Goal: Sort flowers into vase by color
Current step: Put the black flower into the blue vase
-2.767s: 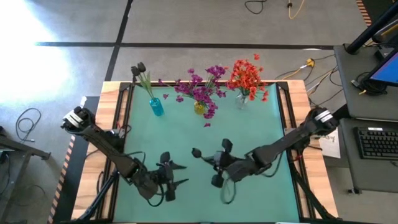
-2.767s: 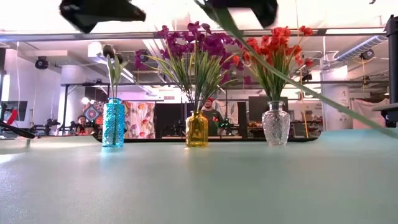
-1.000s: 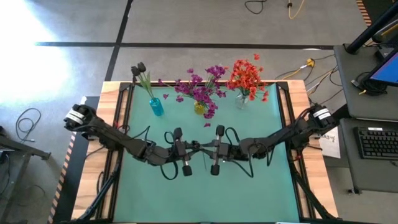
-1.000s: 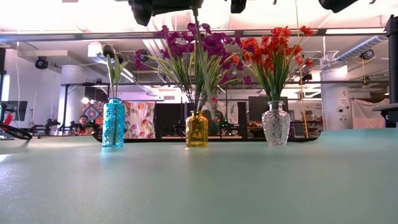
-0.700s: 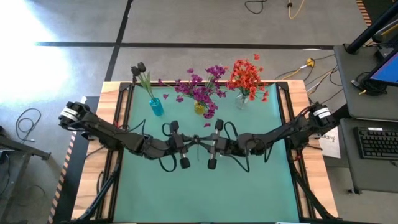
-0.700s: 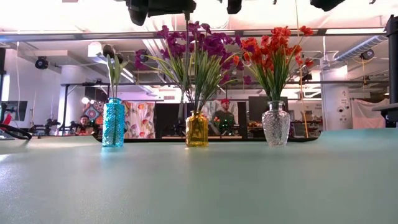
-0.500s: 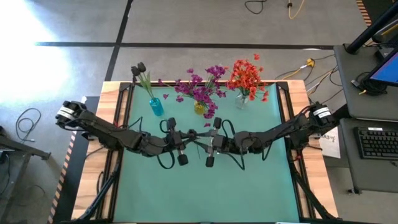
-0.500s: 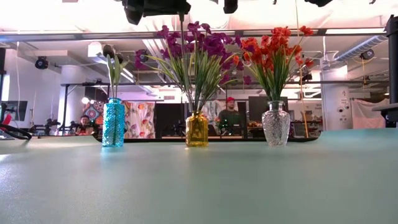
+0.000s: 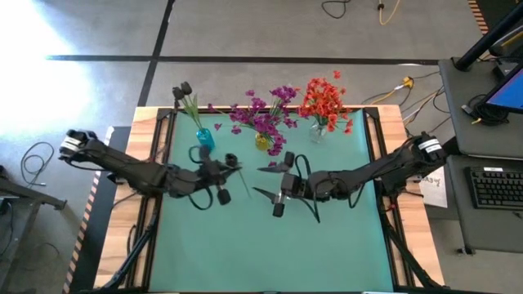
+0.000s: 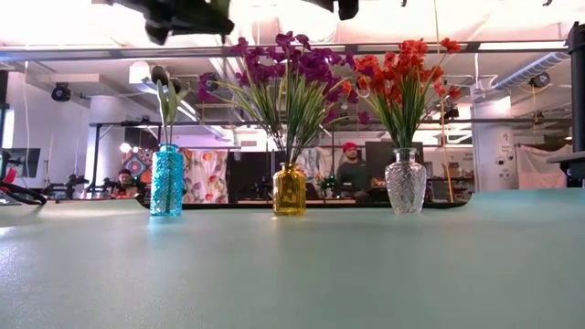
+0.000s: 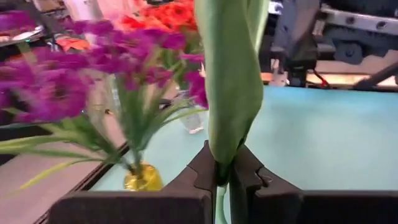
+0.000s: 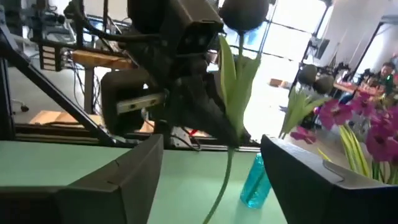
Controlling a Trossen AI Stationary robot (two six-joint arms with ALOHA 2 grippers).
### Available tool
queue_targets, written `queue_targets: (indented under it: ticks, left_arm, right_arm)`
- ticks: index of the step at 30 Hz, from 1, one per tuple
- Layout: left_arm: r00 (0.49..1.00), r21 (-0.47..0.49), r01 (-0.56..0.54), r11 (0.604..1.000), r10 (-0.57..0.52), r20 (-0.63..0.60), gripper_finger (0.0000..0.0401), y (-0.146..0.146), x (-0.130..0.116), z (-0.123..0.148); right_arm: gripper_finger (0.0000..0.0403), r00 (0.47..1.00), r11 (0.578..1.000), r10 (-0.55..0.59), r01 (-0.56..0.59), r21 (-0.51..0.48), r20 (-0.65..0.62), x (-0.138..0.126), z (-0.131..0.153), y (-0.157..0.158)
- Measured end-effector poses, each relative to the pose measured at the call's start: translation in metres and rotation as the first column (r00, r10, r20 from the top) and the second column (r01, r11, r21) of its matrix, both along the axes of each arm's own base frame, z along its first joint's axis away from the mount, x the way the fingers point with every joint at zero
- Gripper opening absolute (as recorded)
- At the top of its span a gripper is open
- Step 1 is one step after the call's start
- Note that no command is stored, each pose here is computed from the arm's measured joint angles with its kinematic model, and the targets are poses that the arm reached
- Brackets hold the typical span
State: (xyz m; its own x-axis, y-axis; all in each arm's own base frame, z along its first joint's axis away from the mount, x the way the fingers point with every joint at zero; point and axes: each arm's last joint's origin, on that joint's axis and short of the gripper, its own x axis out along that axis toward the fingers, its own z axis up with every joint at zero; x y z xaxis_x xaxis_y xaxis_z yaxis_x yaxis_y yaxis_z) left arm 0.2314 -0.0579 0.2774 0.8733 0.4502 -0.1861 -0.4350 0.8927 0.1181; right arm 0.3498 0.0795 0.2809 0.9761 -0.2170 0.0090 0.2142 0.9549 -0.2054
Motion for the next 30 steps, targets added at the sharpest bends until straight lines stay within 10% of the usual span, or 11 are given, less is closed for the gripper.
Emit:
queue_targets:
  ticks: [15, 30]
  left_arm:
    - [0.976, 0.078, -0.216, 0.973, 0.213, 0.039, 0.0000, 0.028, -0.062, 0.021]
    - [0.861, 0.281, -0.478, 0.832, 0.507, -0.037, 0.0000, 0.078, -0.077, 0.036]
  right_arm:
    - [0.0293, 0.996, 1.000, -0.008, 0.009, 0.011, -0.087, -0.007, 0.000, -0.004]
    - [0.0291, 0.995, 1.000, -0.008, 0.011, 0.027, -0.095, -0.006, -0.002, -0.004]
